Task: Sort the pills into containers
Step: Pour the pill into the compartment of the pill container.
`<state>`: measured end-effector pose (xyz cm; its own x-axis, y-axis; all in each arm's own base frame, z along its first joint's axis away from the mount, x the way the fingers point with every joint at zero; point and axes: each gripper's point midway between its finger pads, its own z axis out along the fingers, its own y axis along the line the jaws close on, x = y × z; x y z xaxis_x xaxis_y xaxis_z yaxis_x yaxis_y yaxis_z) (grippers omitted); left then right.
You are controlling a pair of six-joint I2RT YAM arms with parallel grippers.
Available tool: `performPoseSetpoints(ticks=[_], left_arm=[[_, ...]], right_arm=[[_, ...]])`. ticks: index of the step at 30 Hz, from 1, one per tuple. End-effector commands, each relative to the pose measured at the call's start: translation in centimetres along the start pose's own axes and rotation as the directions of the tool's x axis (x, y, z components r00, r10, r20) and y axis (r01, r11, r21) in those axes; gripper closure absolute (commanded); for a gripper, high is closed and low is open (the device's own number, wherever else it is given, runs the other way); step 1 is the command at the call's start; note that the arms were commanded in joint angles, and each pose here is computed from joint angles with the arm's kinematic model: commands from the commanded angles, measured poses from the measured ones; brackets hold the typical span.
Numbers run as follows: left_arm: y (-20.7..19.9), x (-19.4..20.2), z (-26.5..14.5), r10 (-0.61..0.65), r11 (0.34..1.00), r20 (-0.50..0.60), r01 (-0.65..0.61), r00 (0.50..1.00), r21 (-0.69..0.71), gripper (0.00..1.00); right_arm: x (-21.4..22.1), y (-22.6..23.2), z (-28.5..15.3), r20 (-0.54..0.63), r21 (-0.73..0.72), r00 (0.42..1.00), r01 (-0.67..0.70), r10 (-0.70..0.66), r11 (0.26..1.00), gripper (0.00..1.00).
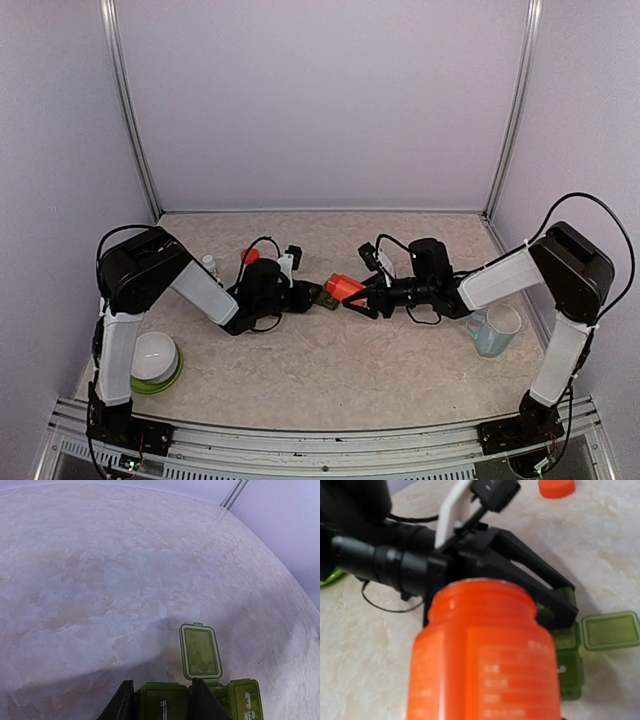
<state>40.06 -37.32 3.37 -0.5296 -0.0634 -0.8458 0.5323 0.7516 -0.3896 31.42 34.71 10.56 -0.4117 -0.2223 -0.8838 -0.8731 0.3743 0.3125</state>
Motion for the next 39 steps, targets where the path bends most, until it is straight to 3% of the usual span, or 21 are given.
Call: performPoseSetpoints(ticks=[1,39], left_arm=[[0.6,0.3,-0.7,0.010,0.999,-0.018,-0.010,1.000,-0.040,0.81],[-0.2,0.6,-0.7,0.048,0.997,-0.034,-0.050,0.998,-0.067,0.81]], right_arm=[[-0.1,-1.1,0.5,-0.004,0.016,1.000,-0.002,0.002,1.000,0.89],[2.3,-3.2,2.8,-0.112,0.043,0.990,-0.076,0.080,0.996,0.91]])
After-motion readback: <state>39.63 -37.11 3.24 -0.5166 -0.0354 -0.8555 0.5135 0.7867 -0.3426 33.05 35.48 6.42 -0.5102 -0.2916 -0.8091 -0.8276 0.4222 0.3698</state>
